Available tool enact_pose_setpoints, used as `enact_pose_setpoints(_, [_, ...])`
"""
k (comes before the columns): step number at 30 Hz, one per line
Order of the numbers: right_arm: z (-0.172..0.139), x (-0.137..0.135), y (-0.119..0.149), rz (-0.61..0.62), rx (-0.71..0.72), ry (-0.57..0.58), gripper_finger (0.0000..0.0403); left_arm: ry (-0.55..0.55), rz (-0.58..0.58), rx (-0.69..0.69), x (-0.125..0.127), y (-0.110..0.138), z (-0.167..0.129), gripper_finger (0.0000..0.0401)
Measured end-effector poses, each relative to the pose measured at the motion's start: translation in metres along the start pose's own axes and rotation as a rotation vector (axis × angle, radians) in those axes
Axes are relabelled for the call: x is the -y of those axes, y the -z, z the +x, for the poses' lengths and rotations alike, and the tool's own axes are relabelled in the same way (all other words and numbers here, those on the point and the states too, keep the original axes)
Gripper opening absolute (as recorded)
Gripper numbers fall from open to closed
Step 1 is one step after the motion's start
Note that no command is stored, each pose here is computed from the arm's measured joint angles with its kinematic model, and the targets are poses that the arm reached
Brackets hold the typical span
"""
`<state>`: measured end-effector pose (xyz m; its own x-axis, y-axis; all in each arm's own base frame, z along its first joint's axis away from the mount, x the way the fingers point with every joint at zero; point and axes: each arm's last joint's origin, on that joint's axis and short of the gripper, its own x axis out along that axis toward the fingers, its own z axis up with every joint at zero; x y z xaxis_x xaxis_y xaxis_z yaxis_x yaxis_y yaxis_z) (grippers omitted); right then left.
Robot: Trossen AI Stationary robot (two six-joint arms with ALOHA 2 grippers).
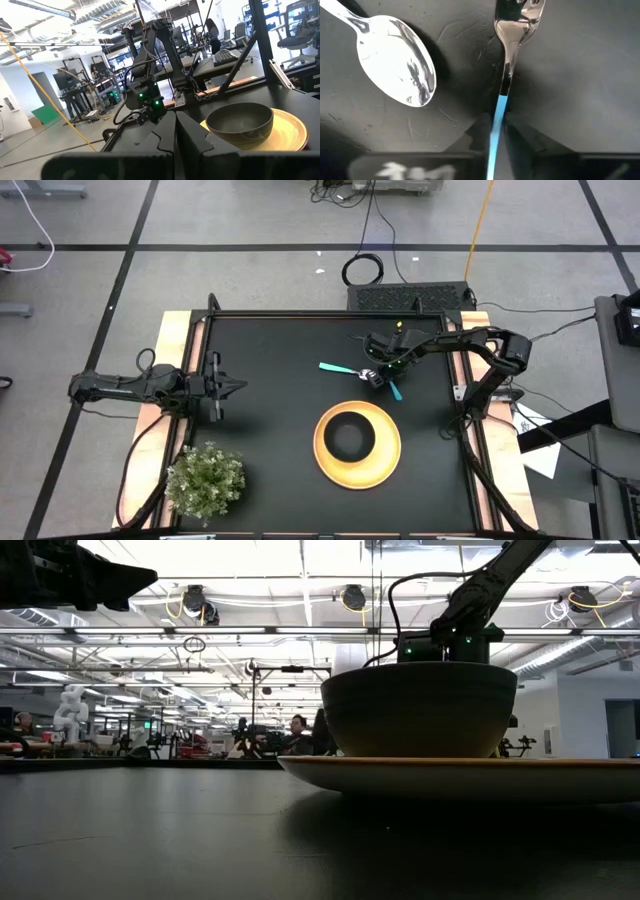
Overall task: Set table place
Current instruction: Put the blue fork to the right of the black bowl on the yellow plate
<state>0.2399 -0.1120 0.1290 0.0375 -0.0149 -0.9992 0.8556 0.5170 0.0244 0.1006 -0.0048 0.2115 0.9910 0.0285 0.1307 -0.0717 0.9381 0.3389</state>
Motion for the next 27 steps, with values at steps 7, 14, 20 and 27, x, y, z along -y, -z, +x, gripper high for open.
enact_pose_setpoints(7, [0.0003,0.0000,0.0001,0.002,-0.001,0.000,0.0015,0.000,0.000,0.000,0.0000,0.0000,0.0000,0.0019])
enact_pose_setpoints(14, [0.0006,0.0001,0.0004,-0.002,-0.004,0.001,0.0005,0.000,0.000,0.000,0.0000,0.0000,0.0000,0.0019])
enact_pose_setpoints(20, [0.0007,0.0000,0.0003,-0.003,-0.004,0.000,0.0006,0.000,0.000,0.000,0.0000,0.0000,0.0000,0.0019])
enact_pose_setpoints(27, [0.0008,0.0001,0.0004,-0.005,-0.004,0.000,0.0006,0.000,0.000,0.001,0.0000,-0.0001,0.0000,0.0019])
